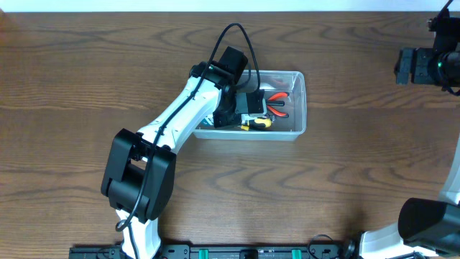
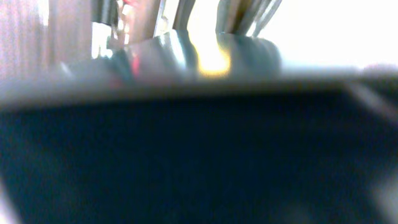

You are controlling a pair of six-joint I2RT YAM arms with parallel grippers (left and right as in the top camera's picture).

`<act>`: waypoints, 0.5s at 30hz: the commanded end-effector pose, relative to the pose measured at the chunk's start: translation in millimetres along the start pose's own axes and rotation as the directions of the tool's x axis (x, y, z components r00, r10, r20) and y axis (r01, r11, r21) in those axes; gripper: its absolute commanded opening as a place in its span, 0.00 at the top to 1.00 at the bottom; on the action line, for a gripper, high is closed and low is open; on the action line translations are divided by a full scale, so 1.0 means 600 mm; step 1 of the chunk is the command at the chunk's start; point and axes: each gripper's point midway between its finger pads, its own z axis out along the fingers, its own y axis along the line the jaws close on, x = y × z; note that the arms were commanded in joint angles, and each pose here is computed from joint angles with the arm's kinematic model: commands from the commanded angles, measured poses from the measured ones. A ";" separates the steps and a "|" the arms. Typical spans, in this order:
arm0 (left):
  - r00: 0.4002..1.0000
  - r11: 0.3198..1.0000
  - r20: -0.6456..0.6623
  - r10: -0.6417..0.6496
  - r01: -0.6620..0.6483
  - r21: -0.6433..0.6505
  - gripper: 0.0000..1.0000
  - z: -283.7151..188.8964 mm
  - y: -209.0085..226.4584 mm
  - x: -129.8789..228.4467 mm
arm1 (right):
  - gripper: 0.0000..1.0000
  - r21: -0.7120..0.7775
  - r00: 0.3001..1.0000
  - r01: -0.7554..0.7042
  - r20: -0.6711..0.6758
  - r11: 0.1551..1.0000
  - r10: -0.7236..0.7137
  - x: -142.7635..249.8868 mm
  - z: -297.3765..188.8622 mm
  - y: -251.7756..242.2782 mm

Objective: Pack container
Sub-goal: 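Lower the box into the container and open the left gripper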

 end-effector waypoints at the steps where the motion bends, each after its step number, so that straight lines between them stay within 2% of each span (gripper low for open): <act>1: 1.000 0.999 0.001 -0.020 0.019 0.035 0.93 0.006 -0.012 0.003 | 0.01 -0.001 1.000 -0.003 -0.005 1.000 0.003 0.002 0.001 -0.001; 3: 1.000 0.999 0.001 -0.019 0.019 0.035 0.85 0.006 -0.012 0.003 | 0.01 -0.001 1.000 -0.003 -0.006 1.000 0.003 0.003 0.001 -0.001; 4: 1.000 0.999 0.003 -0.019 0.019 0.033 0.78 0.006 -0.011 0.002 | 0.01 -0.001 1.000 -0.003 -0.006 1.000 0.003 0.003 0.001 -0.001; 7: 1.000 0.999 0.005 -0.018 0.018 0.030 0.69 0.006 -0.009 0.001 | 0.01 -0.001 1.000 -0.003 -0.006 1.000 0.003 0.003 0.001 -0.001; 12: 1.000 0.999 0.005 -0.018 0.018 0.030 0.61 0.006 -0.009 0.001 | 0.01 -0.001 1.000 -0.003 -0.006 1.000 0.003 0.003 0.001 -0.001; 15: 1.000 0.999 0.006 -0.017 0.017 0.027 0.60 0.006 -0.008 0.001 | 0.01 -0.001 1.000 -0.003 -0.006 1.000 0.003 0.003 0.001 -0.001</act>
